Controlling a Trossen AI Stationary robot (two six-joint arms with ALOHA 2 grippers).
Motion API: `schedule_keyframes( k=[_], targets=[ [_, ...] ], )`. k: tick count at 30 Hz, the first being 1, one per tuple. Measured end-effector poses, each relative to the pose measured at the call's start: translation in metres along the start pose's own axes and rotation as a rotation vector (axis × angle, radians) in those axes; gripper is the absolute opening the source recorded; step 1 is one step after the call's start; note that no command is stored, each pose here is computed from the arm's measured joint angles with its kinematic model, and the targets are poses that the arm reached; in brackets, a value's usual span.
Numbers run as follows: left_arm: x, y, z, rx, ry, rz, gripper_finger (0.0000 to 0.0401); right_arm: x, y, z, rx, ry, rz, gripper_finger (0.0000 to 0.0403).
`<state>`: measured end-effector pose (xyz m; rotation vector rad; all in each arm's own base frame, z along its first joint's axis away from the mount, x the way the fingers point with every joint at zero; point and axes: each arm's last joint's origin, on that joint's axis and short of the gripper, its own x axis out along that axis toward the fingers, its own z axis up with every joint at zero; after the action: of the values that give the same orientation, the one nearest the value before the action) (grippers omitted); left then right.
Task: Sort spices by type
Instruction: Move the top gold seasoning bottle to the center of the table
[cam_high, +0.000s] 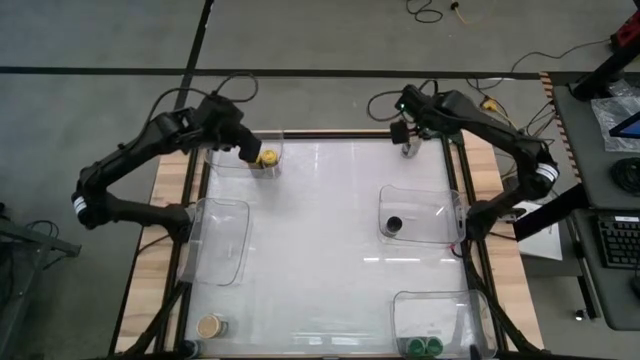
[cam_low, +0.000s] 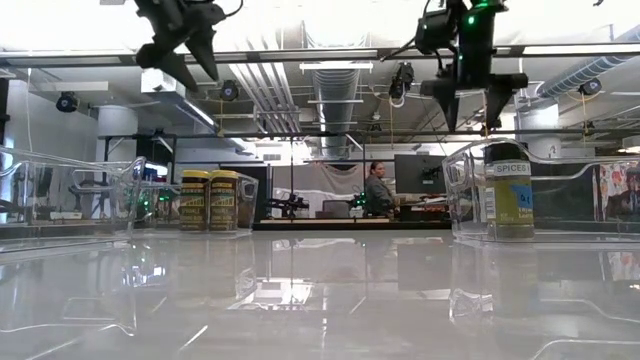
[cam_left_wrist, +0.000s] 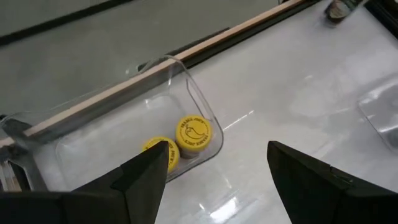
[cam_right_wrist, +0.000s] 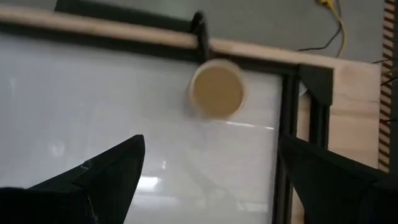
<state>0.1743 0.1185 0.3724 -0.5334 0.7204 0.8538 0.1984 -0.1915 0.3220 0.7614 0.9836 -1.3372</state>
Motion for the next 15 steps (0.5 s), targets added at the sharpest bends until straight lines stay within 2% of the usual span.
schedule_keyframes(
  k=[6,11,15],
  targets=[
    [0.001,-0.006,-0.018,0.030,-0.036,-0.044,0.0256,0.020,-0.006,0.019,0.079,-0.006,0.003,0.0364],
    [0.000,-0.010,-0.037,0.048,-0.042,-0.092,0.0256,0.053,-0.007,0.030,0.170,0.138,0.026,0.0364],
    [-0.007,-0.015,-0.047,0.032,-0.040,-0.139,0.0256,0.076,-0.008,0.035,0.192,0.203,-0.003,0.0364]
  ],
)
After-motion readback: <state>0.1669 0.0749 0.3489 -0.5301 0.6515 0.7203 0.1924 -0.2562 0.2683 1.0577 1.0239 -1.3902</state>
